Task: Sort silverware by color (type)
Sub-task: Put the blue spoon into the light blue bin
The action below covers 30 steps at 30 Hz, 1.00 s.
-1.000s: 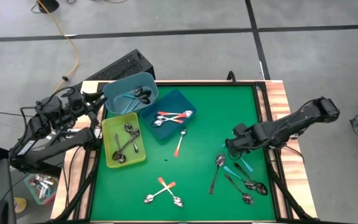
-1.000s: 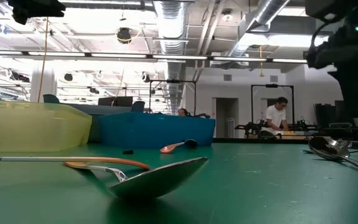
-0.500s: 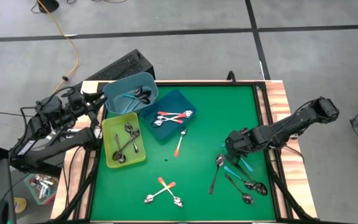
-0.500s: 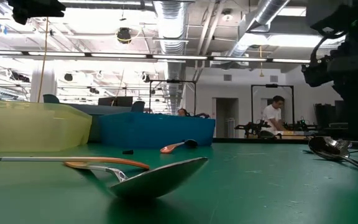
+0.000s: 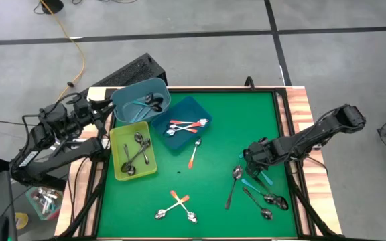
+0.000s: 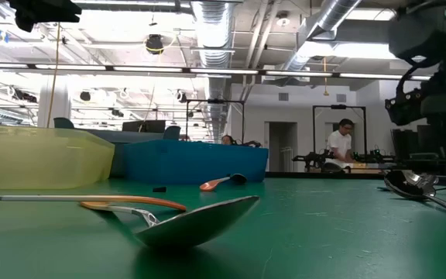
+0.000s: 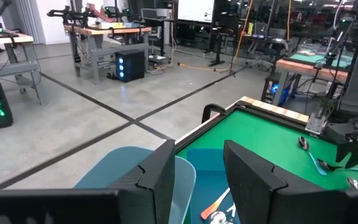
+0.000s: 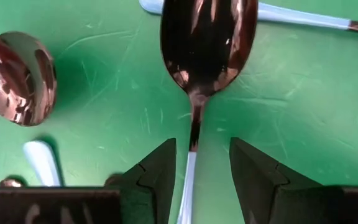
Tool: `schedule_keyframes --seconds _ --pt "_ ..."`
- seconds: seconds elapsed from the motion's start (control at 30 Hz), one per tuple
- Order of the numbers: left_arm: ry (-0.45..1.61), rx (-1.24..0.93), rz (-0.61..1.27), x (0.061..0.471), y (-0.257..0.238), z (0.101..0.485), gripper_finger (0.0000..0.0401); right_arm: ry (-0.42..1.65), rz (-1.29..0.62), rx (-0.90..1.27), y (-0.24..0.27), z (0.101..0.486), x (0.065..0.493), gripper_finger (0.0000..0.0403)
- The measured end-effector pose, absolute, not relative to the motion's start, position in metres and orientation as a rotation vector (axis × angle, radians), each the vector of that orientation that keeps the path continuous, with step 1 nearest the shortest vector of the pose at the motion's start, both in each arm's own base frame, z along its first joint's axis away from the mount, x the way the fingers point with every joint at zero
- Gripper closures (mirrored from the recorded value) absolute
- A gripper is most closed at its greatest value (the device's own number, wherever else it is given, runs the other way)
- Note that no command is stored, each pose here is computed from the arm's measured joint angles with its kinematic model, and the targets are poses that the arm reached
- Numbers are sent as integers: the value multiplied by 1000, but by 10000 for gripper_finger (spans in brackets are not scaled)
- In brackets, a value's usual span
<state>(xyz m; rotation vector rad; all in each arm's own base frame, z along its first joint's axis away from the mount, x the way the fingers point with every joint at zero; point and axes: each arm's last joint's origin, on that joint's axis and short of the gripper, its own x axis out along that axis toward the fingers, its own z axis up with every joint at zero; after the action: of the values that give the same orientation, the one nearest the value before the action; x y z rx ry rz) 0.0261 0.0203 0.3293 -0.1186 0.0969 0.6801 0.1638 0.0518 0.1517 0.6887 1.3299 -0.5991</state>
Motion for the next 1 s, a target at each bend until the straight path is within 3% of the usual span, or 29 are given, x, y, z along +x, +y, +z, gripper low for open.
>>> schedule_keyframes --seconds 0.4,0.73,1.0 --pt "95 -121 680 26 20 329 279 1318 -602 700 51 147 163 243" --pt "92 -127 681 26 20 329 279 1406 -725 662 53 130 170 245" --pt "87 -142 682 26 20 330 279 1447 -800 620 54 134 173 315"
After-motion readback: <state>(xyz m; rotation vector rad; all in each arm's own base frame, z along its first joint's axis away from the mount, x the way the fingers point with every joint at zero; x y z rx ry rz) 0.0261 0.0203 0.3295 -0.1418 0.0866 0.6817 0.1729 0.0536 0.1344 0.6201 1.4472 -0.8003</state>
